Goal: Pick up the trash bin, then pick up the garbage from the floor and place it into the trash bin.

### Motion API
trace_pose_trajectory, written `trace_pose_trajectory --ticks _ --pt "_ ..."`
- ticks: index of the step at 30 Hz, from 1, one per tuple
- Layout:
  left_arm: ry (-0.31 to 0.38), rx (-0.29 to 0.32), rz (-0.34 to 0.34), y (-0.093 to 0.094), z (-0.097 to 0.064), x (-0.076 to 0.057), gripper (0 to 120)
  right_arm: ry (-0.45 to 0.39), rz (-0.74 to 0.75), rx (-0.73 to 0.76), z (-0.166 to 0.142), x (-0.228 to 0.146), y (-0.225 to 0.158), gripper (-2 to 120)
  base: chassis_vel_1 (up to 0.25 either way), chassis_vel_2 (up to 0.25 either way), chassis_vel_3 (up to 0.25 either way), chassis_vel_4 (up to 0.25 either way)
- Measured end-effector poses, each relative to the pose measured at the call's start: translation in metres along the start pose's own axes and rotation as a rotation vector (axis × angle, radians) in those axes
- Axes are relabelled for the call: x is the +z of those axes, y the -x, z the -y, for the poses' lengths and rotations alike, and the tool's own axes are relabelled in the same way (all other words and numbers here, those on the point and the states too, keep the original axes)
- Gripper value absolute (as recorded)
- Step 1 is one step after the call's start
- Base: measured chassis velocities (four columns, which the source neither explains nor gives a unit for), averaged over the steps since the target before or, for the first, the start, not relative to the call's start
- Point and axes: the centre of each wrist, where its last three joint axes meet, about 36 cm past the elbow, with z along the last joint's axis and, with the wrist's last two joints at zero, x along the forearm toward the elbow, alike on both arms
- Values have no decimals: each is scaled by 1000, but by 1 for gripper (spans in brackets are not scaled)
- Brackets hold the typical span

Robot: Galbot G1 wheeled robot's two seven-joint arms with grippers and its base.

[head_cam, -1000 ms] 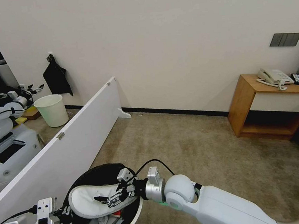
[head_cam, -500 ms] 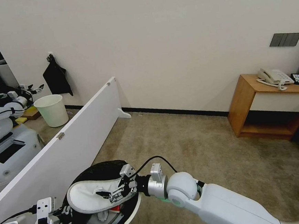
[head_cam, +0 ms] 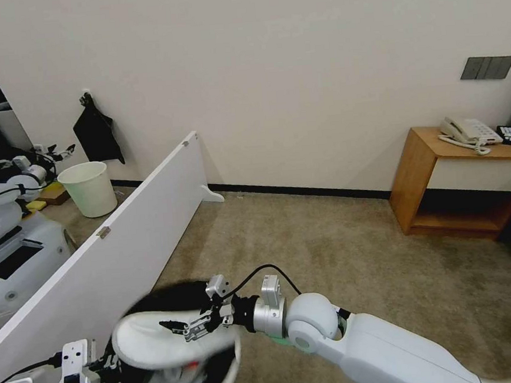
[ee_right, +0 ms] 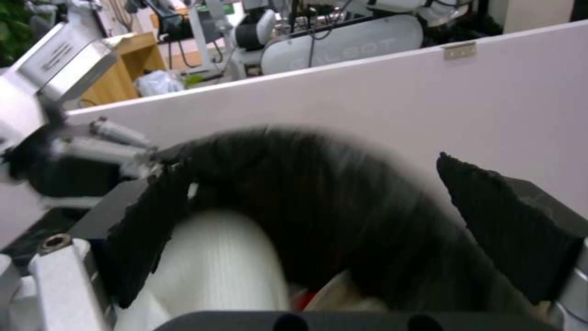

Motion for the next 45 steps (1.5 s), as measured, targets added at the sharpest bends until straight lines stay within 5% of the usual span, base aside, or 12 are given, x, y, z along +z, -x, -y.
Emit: trace_pose_trajectory --ticks 16,30,37,41,45 --pt "-2 11 4 -2 1 -1 3 75 17 -74 -10 2 -5 100 0 0 0 0" --pt "-6 14 3 -1 1 -1 3 58 70 -36 0 -12 -8 100 0 0 0 0" --pt "-10 10 7 1 0 -1 3 4 152 130 23 -36 -39 100 0 0 0 0" --pt "-15 7 9 3 -2 -1 3 -45 203 407 39 -37 -86 100 0 0 0 0" --pt "-22 0 9 2 -3 1 3 -61 219 486 42 -35 -105 100 0 0 0 0"
